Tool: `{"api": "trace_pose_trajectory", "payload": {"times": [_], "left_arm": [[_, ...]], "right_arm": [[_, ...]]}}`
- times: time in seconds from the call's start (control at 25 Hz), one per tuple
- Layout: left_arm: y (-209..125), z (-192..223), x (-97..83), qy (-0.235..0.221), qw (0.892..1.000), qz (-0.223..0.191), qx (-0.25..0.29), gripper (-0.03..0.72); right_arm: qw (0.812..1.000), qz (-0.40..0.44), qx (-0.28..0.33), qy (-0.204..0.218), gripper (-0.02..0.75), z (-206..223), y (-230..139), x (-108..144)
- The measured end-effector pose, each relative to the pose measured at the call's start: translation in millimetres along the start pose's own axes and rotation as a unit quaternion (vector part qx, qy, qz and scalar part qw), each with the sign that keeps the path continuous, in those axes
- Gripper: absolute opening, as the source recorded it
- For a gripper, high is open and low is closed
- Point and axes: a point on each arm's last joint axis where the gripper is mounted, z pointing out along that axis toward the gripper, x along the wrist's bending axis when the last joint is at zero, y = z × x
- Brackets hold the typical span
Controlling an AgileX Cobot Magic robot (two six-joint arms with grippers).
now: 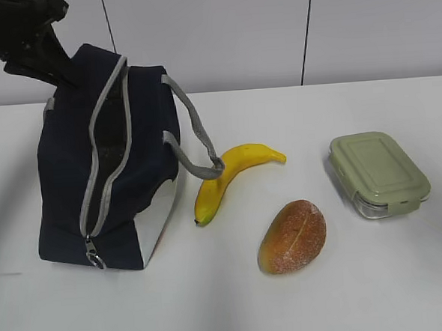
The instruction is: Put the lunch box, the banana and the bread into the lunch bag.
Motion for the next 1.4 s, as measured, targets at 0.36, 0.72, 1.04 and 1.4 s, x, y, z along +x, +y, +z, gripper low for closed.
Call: {"api": "trace_pose_trajectory", "payload": {"times": [0.36, 0.72, 1.04, 1.4], "left_arm": [[0.0, 0.0, 0.0, 0.0, 1.0, 0.004, 0.0, -0.01], [0.0, 0.0, -0.1, -0.001, 1.0, 0.009, 0.0, -0.01], [-0.1, 0.3, -0.7, -0.001, 1.0, 0.019, 0.0, -0.01], [-0.1, 0.3, -0.7, -0.001, 1.0, 0.027, 0.0, -0.01]], "right_arm": [[0.989, -0.013, 0.076, 0.128, 0.377, 57.9, 63.2, -5.6], [0.978, 0.02, 0.123, 0.166, 0.576, 114.0, 100.6, -58.0], [0.975, -0.006, 0.153, 0.163, 0.599, 166.6, 140.2, -86.6], [0.967, -0.026, 0.175, 0.181, 0.599, 236.8, 157.0, -109.4]]}}
